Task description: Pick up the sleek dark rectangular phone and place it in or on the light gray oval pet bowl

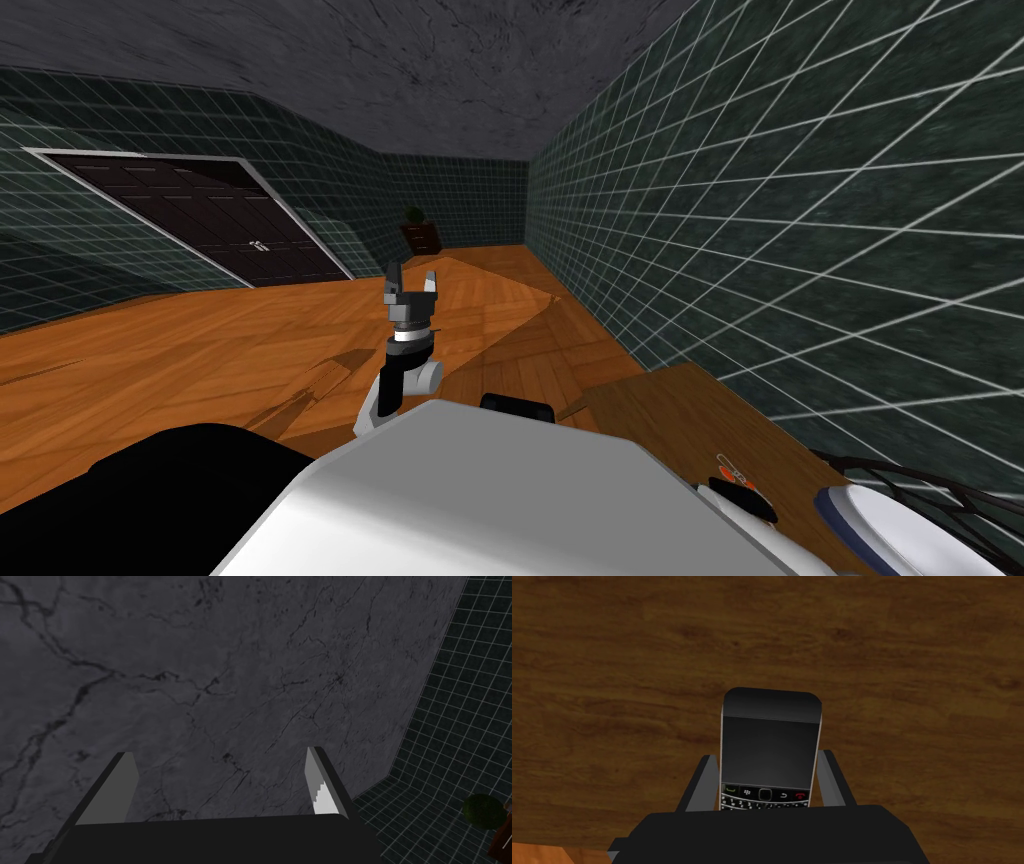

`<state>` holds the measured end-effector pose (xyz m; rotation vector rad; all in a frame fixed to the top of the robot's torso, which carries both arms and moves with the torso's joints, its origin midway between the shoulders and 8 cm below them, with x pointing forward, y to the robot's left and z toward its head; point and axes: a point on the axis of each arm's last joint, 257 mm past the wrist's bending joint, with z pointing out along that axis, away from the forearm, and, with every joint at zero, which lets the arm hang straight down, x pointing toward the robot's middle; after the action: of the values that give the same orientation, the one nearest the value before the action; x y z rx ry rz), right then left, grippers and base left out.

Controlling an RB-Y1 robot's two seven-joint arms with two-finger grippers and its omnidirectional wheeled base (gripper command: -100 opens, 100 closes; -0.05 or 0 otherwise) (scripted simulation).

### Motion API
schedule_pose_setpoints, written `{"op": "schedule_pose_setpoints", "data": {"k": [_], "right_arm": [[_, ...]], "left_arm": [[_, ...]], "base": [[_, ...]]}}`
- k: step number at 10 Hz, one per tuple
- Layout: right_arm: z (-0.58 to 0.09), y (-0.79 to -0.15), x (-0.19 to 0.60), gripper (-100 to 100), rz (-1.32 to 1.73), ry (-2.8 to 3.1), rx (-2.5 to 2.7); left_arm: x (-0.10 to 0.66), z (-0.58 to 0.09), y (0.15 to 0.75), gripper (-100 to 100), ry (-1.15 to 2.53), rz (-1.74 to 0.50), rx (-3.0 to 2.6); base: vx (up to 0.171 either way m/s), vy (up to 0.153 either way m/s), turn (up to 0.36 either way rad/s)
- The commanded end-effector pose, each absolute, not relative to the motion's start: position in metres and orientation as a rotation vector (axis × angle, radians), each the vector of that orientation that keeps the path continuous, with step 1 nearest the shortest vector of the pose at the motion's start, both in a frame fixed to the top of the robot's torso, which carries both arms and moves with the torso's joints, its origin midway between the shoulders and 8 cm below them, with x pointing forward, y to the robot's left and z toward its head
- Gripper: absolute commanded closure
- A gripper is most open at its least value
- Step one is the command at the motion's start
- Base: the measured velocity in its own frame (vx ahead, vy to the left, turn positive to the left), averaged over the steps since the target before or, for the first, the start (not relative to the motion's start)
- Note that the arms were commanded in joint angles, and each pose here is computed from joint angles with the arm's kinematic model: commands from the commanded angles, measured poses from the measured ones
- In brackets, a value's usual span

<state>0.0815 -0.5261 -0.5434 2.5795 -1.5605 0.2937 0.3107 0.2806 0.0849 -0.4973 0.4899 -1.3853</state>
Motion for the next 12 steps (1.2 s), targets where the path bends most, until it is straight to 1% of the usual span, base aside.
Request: {"op": "schedule_pose_setpoints", "data": {"k": [1,3,4,5,9,12], "right_arm": [[-0.535,-0.529,0.084,100,0.29,-1.573,2.572],[-0.533,-0.529,0.086,100,0.293,-1.572,2.572],[-0.532,-0.529,0.086,0,0.291,-1.574,2.571],[-0.516,-0.551,0.1,100,0.351,-1.555,2.554],[-0.48,-0.597,0.115,100,0.423,-1.521,2.51],[-0.456,-0.626,0.119,100,0.444,-1.507,2.483]], "left_arm": [[0.311,0.085,0.281,0,0.49,-1.385,-0.497],[0.311,0.085,0.281,0,0.49,-1.385,-0.497],[0.311,0.085,0.281,0,0.49,-1.385,-0.497],[0.311,0.085,0.281,0,0.49,-1.385,-0.497],[0.311,0.085,0.281,0,0.49,-1.385,-0.497],[0.311,0.085,0.281,0,0.49,-1.385,-0.497]], "base": [[-0.07,0.034,0.096],[-0.053,0.021,0.036],[-0.006,0.003,-0.003],[-0.029,0.006,0.004],[-0.103,-0.038,0.052],[-0.151,-0.04,0.099]]}}
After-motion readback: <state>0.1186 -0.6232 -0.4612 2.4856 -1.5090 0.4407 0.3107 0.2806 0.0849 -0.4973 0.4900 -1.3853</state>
